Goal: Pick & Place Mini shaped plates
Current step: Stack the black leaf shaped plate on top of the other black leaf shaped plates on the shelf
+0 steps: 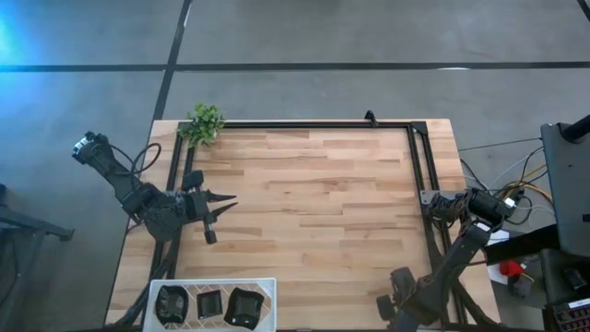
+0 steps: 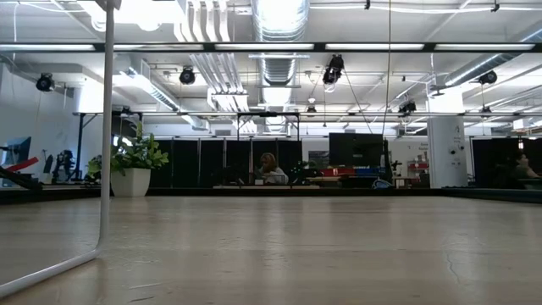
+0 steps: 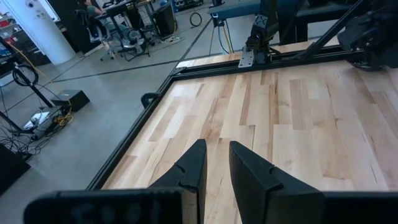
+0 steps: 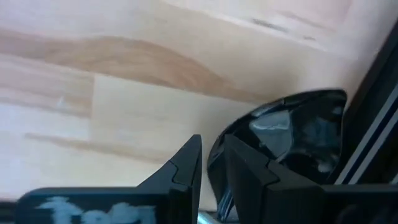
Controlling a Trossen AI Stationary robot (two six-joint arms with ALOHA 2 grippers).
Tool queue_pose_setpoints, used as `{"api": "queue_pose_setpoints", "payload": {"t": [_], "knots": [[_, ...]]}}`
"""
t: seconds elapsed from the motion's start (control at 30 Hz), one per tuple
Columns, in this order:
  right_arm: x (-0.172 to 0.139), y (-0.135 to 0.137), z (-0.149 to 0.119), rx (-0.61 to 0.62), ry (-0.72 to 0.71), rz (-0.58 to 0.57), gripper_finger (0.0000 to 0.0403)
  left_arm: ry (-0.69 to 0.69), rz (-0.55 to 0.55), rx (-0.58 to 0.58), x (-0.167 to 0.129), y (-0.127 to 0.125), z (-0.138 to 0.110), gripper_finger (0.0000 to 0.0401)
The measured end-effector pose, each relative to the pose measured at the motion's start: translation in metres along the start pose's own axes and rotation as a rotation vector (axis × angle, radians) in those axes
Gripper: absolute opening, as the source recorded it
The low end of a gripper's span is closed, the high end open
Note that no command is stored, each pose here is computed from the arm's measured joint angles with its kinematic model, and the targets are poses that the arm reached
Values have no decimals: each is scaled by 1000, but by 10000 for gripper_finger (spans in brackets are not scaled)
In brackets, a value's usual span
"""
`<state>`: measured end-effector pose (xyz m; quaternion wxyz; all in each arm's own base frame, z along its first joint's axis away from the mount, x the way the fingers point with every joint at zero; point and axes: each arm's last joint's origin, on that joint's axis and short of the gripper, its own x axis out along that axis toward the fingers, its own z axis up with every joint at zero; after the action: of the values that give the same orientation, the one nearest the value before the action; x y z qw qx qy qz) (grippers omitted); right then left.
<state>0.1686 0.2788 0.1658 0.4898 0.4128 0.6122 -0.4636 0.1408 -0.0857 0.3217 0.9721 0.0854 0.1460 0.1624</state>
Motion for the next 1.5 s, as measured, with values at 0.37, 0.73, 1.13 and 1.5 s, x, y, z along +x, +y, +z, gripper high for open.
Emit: {"api": "queue_pose_setpoints", "payload": {"t": [0.37, 0.73, 1.13, 1.5], "knots": [[2, 0, -1, -12, 33, -9, 68, 0, 0, -6, 0, 0, 0, 64], [13, -3, 5, -10, 13, -28, 68, 0, 0, -7, 0, 0, 0, 64], [17, -5, 7, -26, 8, -35, 14, 0, 0, -7, 0, 0, 0, 64], [-4, 3, 14, -122, -22, -77, 8, 3, -14, -2, 0, 0, 0, 64]]}}
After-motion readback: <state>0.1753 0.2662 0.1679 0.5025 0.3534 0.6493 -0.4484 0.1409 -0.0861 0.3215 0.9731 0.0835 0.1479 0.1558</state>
